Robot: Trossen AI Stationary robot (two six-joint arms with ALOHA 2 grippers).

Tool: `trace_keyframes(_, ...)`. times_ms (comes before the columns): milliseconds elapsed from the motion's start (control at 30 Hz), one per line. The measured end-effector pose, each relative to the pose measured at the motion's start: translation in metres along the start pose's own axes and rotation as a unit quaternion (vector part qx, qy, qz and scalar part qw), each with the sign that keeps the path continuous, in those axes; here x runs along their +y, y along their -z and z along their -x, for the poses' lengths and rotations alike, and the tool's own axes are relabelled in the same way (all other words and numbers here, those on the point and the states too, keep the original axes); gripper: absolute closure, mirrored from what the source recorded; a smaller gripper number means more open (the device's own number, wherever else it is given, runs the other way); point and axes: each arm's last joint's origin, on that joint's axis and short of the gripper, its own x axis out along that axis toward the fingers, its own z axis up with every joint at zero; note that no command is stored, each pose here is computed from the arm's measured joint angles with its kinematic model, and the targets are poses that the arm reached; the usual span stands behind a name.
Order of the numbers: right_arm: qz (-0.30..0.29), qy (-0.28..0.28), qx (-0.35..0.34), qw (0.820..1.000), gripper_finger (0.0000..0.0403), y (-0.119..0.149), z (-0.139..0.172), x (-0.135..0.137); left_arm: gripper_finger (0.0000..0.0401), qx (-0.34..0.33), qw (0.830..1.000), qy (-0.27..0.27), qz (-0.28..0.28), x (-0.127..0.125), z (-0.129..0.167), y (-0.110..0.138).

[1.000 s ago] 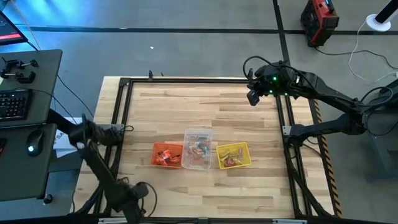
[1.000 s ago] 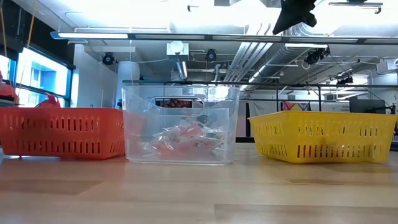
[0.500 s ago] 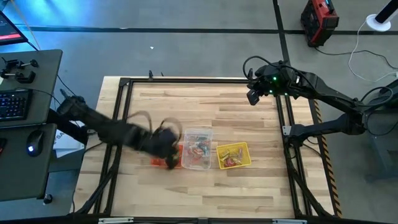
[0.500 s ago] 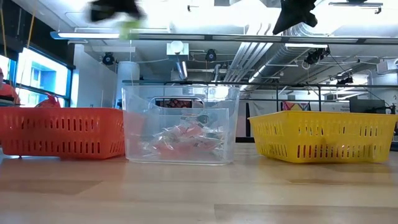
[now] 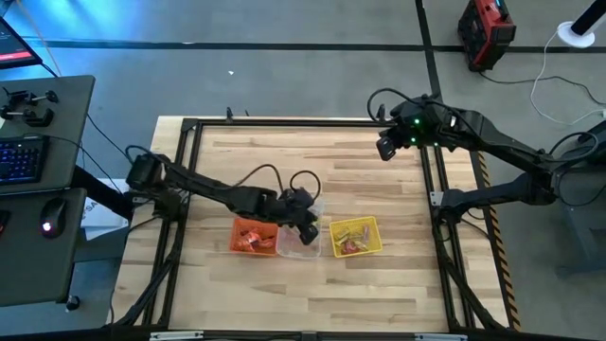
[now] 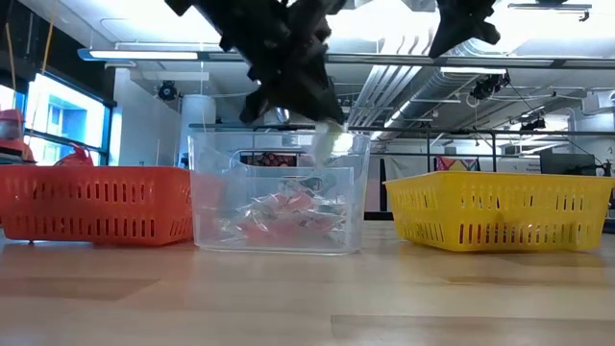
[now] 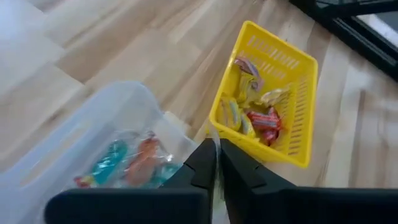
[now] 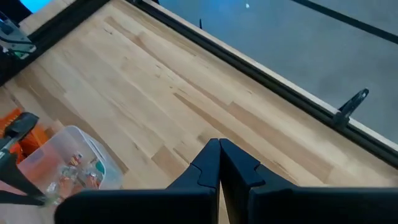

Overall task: Sort candy by brand, put in halloween buckets
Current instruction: Put the green gummy into the transparent bin, then return to Home Position

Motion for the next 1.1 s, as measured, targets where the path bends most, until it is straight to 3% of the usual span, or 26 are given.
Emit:
trace_keyframes(167, 0.0, 0.005, 0.013, 1.0, 0.0402, 0.002, 0.0, -0.001, 0.0349, 0.013, 1.0, -0.003, 0.005, 0.001, -0.006, 0.004)
trace_keyframes(367, 0.0, 0.005, 0.012, 1.0, 0.0402, 0.002, 0.0, -0.001, 0.0273, -0.016, 1.0, -0.006, 0.015, 0.003, 0.013, -0.009)
trace_keyframes(467, 0.0, 0.005, 0.013, 1.0, 0.0402, 0.003, 0.0, -0.001, 0.0242, -0.024, 1.0, -0.013, 0.011, 0.008, 0.033, -0.019)
trace_keyframes(567, 0.004, 0.007, 0.018, 1.0, 0.0402, 0.003, 0.0, -0.001, 0.0227, -0.063, 0.998, -0.007, -0.004, 0.017, 0.076, -0.039)
trace_keyframes(667, 0.011, -0.007, 0.031, 0.999, 0.0402, 0.005, 0.0, -0.001, 0.0225, -0.117, 0.992, -0.026, -0.03, 0.031, 0.122, -0.052)
trace_keyframes(767, 0.019, -0.036, 0.043, 0.998, 0.0402, 0.006, 0.0, 0.001, 0.0229, -0.163, 0.985, -0.041, -0.034, 0.053, 0.153, -0.043)
trace_keyframes(933, 0.025, -0.069, 0.076, 0.994, 0.0402, 0.011, 0.001, 0.004, 0.0263, -0.235, 0.972, -0.018, 0.002, 0.095, 0.17, 0.006)
trace_keyframes(1100, 0.04, -0.119, 0.111, 0.986, 0.0402, 0.02, 0.006, 0.017, 0.0342, -0.313, 0.948, 0.034, 0.045, 0.133, 0.176, 0.053)
